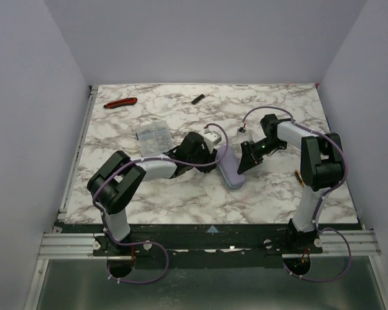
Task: Open the umbrella
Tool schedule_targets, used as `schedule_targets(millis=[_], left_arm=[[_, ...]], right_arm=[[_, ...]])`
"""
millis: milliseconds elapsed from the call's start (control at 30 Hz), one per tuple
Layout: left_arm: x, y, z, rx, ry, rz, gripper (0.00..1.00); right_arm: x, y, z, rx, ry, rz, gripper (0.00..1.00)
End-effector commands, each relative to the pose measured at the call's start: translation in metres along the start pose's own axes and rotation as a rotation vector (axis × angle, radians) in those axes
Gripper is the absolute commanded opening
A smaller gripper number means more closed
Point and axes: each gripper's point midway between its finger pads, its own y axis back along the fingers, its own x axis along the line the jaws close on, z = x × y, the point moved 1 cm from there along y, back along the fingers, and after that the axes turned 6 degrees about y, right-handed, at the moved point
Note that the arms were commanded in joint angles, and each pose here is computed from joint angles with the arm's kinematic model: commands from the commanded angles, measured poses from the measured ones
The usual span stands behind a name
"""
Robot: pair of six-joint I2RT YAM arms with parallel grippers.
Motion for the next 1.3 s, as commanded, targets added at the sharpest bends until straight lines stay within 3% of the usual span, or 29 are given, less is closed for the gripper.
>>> schedule_targets(millis=[0, 67, 133, 367, 500, 600, 767, 867, 1000, 1267], left_arm=[[-0.005, 0.024, 0.032, -0.072, -0.041, -0.032, 0.44], [-0.006, 0.033, 0.032, -0.075, -0.041, -0.033, 0.54], [-0.009, 0.041, 0.032, -0.079, -0.035, -0.036, 0.58], [-0.010, 0.071, 0.043, -0.112, -0.021, -0.025, 0.61], [-0.003, 0.088, 0.050, -0.137, -0.024, -0.007, 0.62], [-0.004, 0.094, 0.048, -0.133, -0.046, -0.017, 0.59], [-0.011, 0.090, 0.040, -0.105, -0.006, -0.069, 0.40], [-0.014, 0.081, 0.033, -0.078, 0.039, -0.095, 0.35], [-0.009, 0.064, 0.029, -0.036, 0.067, -0.096, 0.35], [-0.004, 0.046, 0.033, -0.009, 0.089, -0.089, 0.35]], right_arm=[[0.001, 0.019, -0.005, 0.060, 0.039, -0.067, 0.40], [0.015, 0.025, 0.004, 0.019, 0.065, -0.039, 0.53], [0.026, 0.029, 0.010, -0.016, 0.085, -0.019, 0.61], [0.056, 0.021, 0.015, -0.054, 0.088, 0.104, 0.63], [0.049, 0.016, 0.020, -0.059, 0.038, 0.073, 0.63], [0.041, 0.020, 0.028, -0.084, -0.005, 0.008, 0.54], [0.009, 0.046, 0.049, -0.221, -0.097, -0.132, 0.29], [-0.024, 0.049, 0.043, -0.179, -0.101, -0.270, 0.19], [-0.031, 0.039, 0.033, -0.162, -0.114, -0.259, 0.13], [-0.027, 0.007, 0.017, -0.085, -0.136, -0.233, 0.13]])
